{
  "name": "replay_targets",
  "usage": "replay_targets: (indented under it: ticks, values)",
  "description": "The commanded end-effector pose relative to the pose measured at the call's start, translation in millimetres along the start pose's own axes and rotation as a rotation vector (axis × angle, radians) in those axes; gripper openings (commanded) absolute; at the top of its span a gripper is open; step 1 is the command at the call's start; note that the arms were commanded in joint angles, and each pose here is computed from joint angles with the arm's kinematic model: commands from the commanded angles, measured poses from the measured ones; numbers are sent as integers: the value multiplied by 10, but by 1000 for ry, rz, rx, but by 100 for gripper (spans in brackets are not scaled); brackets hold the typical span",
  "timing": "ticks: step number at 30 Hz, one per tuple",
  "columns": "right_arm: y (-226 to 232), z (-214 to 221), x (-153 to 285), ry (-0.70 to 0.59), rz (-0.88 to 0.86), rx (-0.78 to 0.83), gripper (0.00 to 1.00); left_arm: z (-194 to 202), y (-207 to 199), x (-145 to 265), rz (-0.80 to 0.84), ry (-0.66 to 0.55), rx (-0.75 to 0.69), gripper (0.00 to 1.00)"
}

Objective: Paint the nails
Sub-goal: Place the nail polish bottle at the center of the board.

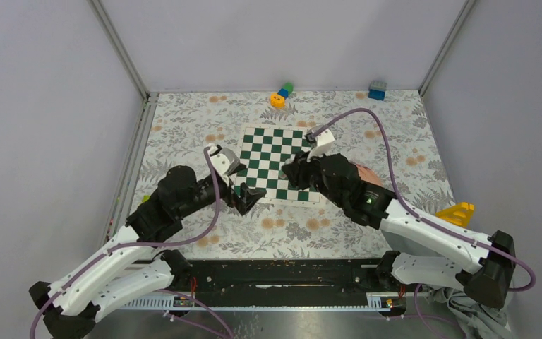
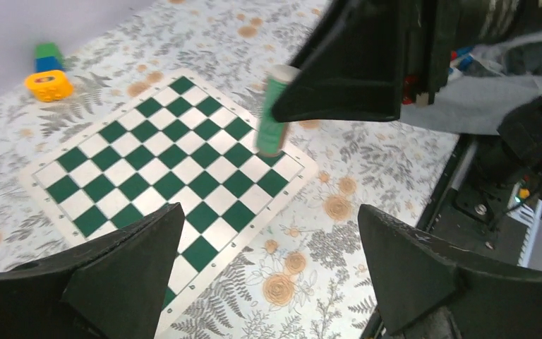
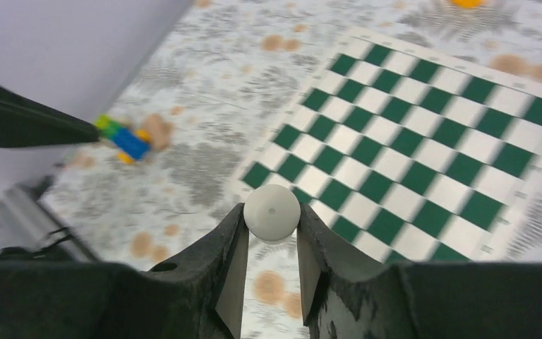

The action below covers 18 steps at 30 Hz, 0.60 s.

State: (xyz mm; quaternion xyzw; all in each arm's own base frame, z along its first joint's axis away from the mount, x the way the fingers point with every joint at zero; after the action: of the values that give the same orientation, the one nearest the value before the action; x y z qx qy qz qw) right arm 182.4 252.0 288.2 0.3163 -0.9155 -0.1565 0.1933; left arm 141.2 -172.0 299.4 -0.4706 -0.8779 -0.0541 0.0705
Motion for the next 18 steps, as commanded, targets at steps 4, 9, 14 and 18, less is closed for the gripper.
replay_targets:
  ticks: [4, 9, 14, 18]
  values:
    - [-746, 303, 138, -50, 371, 110, 0, -128, 501, 277, -390, -44, 111, 99]
    - [-1151, 674, 230, -60, 501, 88, 0, 19, 816, 635, -714, -87, 168, 99]
    - [-1380, 884, 210, -111, 629, 99, 0, 129, 932, 713, -848, -47, 174, 99]
    - [-1517, 989, 155, -183, 702, 114, 0, 143, 927, 657, -816, -29, 179, 99]
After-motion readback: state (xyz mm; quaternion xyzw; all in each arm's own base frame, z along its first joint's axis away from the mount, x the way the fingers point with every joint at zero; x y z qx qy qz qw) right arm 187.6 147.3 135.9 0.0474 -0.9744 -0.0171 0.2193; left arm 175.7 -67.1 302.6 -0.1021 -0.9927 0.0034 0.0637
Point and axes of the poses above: each gripper's point midway between its finger pads, its own x axis back along the fingers, its own y axis along the line the jaws close on, z = x × y, the point moved 8 cm from there along x, back along the fingers, and after that the axes turned 5 degrees about -x, right-handed, at the moved point
